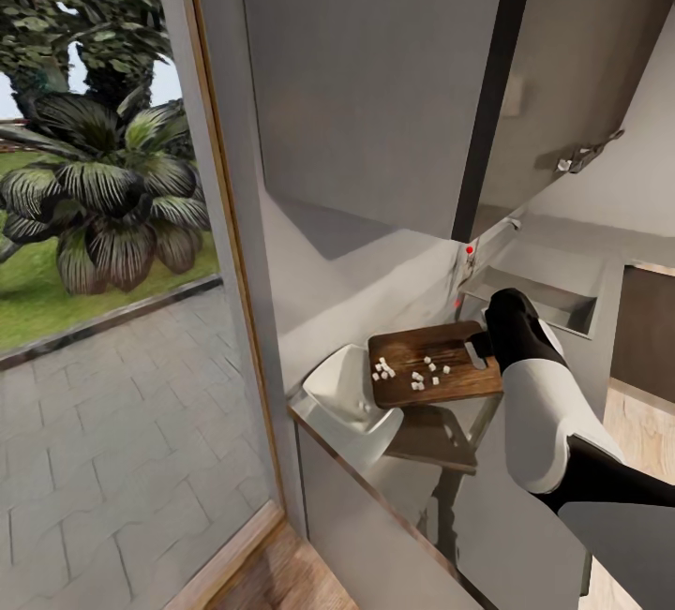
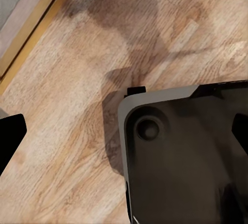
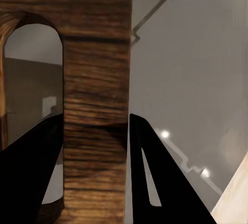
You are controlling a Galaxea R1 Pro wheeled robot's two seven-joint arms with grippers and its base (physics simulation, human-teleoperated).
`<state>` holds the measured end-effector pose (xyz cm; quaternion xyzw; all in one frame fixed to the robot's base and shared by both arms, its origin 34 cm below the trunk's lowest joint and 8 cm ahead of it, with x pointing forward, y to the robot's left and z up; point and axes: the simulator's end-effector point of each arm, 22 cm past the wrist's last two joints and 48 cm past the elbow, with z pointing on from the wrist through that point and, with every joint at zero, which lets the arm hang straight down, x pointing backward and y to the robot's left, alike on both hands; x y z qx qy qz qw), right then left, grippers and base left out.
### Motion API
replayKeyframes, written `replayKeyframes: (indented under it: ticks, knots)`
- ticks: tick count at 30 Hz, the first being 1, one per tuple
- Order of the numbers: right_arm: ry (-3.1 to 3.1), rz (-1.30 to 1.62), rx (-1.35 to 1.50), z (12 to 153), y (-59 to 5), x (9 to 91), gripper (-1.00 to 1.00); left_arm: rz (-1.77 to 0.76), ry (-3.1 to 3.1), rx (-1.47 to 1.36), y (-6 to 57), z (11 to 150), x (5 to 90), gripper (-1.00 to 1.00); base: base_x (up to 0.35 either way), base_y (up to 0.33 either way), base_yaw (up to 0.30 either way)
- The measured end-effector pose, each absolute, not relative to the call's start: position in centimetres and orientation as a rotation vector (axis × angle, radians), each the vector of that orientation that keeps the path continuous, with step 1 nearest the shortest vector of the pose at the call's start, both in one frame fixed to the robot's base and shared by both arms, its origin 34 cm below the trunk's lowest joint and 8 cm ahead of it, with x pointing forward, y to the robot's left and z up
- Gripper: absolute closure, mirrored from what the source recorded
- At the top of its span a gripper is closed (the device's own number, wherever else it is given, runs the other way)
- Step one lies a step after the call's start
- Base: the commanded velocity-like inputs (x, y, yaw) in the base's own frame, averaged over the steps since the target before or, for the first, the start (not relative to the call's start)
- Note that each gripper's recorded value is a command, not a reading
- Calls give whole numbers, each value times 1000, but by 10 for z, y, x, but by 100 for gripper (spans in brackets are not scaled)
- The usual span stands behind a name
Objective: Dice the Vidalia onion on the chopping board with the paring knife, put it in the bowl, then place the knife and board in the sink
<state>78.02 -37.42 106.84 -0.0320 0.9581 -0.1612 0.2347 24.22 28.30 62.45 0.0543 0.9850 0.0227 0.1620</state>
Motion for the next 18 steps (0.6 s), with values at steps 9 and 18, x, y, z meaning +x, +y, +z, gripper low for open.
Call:
replayKeyframes:
  ticks: [9,18]
  knots:
    - [2624,-451,-91,1071,-372,782,100,67,2813,154,284,624,241,-100,0,0,0]
    - [2585,-585,-97,1097,-389,789,100,67,2814,155,284,624,241,-100,0,0,0]
